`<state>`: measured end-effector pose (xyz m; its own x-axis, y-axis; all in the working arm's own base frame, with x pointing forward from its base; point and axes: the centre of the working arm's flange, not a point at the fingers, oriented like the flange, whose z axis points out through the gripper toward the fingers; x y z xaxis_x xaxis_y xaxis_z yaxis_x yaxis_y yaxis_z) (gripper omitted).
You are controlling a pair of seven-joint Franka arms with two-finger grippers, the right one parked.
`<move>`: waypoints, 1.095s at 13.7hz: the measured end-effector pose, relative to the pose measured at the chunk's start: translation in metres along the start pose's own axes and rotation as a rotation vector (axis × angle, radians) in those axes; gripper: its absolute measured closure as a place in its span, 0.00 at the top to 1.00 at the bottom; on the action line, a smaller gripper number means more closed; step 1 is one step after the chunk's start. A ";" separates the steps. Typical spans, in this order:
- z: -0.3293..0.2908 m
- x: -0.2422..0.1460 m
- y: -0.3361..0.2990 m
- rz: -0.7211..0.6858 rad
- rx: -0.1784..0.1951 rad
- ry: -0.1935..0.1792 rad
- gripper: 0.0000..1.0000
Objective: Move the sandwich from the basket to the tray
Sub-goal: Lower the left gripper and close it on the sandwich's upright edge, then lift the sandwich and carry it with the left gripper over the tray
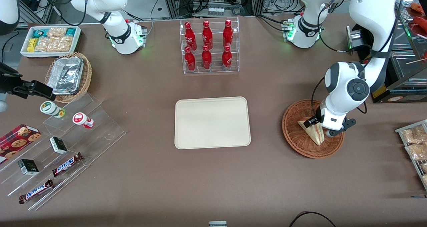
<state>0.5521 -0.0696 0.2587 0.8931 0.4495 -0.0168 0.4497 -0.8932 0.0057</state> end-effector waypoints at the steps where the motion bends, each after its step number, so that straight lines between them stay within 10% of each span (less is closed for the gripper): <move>1: 0.001 0.000 0.000 0.000 0.001 -0.001 0.58; 5: -0.005 0.002 0.000 0.025 0.017 0.018 0.29; 15: -0.193 -0.041 0.127 0.145 0.080 -0.007 0.15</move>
<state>0.5745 -0.1993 0.4529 0.9484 0.3159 -0.0285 0.3133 -0.9470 -0.0709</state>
